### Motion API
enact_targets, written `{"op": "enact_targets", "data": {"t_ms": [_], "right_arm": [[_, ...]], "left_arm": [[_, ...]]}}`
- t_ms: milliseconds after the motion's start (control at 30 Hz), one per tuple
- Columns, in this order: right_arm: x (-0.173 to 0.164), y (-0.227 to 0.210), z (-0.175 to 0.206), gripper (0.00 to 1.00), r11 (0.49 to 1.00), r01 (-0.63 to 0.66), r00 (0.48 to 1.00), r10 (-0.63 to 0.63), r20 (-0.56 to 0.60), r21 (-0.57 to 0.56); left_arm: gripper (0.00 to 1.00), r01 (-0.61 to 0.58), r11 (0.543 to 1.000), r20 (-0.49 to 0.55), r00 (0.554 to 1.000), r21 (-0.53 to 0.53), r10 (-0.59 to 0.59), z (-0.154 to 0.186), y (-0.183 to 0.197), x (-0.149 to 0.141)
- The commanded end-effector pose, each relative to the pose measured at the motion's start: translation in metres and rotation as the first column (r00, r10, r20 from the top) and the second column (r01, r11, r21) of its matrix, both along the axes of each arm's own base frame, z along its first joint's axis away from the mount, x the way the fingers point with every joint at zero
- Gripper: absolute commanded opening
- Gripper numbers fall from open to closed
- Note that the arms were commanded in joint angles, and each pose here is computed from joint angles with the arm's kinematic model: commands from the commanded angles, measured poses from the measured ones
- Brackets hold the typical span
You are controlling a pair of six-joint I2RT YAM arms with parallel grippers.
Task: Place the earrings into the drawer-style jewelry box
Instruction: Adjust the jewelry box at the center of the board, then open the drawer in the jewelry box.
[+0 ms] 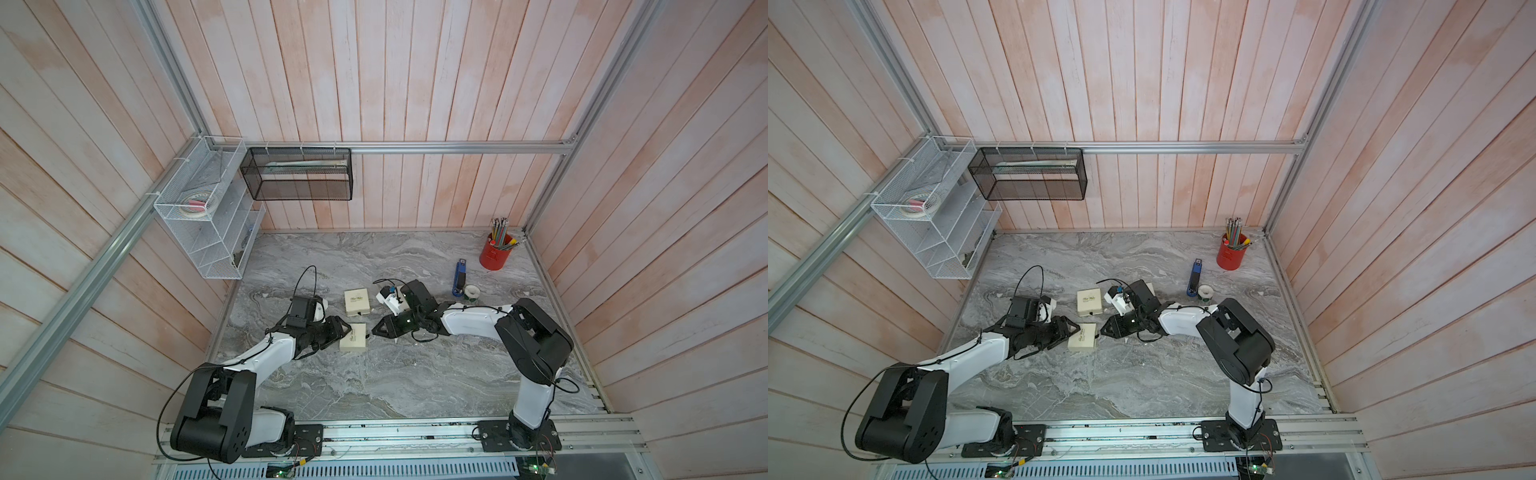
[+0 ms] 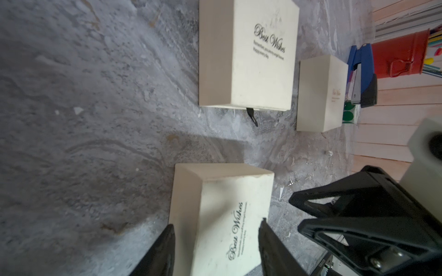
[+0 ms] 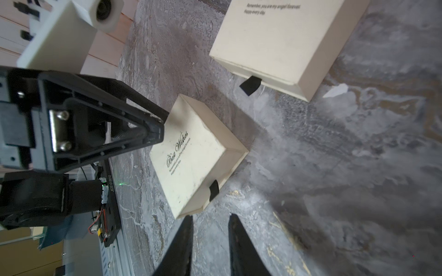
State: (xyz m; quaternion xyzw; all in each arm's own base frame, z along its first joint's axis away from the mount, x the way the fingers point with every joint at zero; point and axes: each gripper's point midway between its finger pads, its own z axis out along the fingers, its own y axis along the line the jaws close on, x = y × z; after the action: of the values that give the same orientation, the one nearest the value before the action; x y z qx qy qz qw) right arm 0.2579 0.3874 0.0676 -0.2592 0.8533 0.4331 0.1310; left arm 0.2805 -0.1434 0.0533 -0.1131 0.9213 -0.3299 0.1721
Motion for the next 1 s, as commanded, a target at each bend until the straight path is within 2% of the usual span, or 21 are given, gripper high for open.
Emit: {"op": "enact_targets", "data": {"t_ms": [0, 200, 567, 967], "right_arm": [[-0.008, 0.008, -0.007, 0.28, 1.0, -0.017, 0.997, 0.015, -0.075, -0.018], [-0.004, 0.011, -0.023, 0.29, 0.998, -0.005, 0.995, -0.002, -0.104, -0.063], [-0.003, 0.012, -0.032, 0.28, 0.997, 0.001, 0.993, -0.01, -0.118, -0.081], [-0.002, 0.018, -0.037, 0.21, 0.998, -0.009, 0.99, 0.0, -0.14, -0.068]], "left_arm": [[0.53, 0.032, 0.999, 0.01, 0.999, -0.003, -0.032, 0.001, -0.006, 0.002], [0.5, 0.037, 0.999, -0.005, 0.999, 0.016, -0.036, -0.008, -0.005, -0.001], [0.46, 0.041, 0.999, -0.009, 0.999, 0.024, -0.041, -0.012, -0.004, -0.002], [0.42, 0.041, 0.999, -0.008, 0.999, 0.031, -0.041, -0.013, -0.004, 0.0]]}}
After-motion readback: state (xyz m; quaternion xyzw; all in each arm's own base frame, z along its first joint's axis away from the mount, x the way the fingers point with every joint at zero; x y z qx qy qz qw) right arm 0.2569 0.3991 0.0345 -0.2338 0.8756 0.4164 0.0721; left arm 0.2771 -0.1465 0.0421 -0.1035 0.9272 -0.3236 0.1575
